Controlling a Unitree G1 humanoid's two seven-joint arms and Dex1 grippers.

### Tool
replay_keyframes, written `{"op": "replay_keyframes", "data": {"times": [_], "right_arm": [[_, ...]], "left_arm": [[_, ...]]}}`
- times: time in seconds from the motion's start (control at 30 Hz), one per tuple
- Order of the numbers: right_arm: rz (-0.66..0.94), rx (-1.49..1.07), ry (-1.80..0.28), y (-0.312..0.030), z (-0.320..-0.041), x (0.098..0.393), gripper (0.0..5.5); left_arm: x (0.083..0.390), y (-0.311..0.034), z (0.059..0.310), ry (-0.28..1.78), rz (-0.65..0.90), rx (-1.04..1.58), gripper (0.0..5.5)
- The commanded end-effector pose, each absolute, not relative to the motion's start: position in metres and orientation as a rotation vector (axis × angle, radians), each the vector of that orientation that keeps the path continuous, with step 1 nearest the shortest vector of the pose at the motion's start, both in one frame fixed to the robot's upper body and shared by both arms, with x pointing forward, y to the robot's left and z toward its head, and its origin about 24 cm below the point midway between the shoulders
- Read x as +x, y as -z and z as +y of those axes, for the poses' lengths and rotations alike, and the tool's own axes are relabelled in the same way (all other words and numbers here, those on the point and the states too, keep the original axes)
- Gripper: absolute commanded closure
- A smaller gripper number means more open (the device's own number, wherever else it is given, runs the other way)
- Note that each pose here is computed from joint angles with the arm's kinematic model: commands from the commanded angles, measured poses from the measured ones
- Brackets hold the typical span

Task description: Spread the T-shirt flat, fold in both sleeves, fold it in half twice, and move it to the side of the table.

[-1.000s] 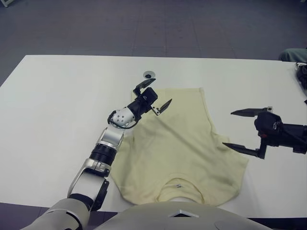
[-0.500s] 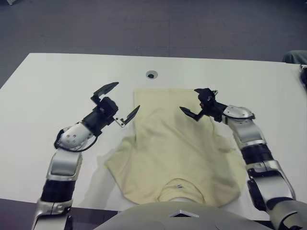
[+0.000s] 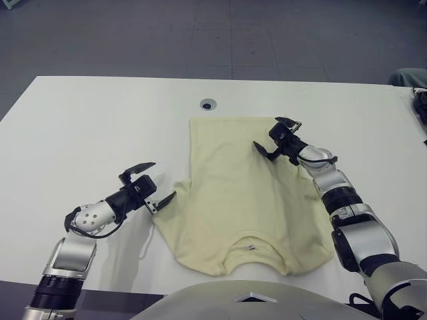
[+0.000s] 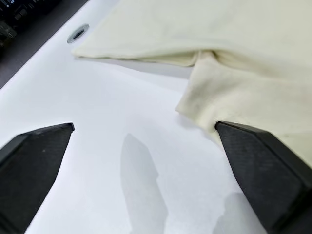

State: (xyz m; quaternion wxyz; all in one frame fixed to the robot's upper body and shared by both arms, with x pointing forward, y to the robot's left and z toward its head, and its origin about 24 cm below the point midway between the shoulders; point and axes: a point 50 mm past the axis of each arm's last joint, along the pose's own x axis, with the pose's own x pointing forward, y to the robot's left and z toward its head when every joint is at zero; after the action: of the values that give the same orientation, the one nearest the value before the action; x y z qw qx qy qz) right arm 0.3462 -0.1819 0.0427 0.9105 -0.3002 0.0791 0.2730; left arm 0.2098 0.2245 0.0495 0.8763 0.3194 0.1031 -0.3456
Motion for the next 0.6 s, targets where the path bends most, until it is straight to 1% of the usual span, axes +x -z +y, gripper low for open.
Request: {"op": "replay_keyframes", "data": {"times": [0.03,0.17,0.3,0.43,0.6], "right_arm": [[0.284,-0.66,-0.606,-0.015,-0.187,0.332,0.12],[0.278,-0.661,-0.605,-0.015,-0.189,0.331,0.12],[0.277,-0.664,-0.601,-0.014,-0.192,0.33,0.12],[0.27,-0.65,-0.582,-0.016,-0.196,0.33,0.12],[0.195,-0.582,-0.555,-0.03,-0.196,0.335,0.12]], "left_arm": [[0.202,-0.018,0.235,0.706,0.387,0.738,0.1],[0.198,-0.013,0.238,0.715,0.412,0.762,0.1],[0.194,-0.025,0.24,0.72,0.38,0.756,0.1],[0.186,-0.038,0.235,0.743,0.345,0.75,0.1],[0.181,-0.052,0.234,0.76,0.323,0.782,0.1]]}}
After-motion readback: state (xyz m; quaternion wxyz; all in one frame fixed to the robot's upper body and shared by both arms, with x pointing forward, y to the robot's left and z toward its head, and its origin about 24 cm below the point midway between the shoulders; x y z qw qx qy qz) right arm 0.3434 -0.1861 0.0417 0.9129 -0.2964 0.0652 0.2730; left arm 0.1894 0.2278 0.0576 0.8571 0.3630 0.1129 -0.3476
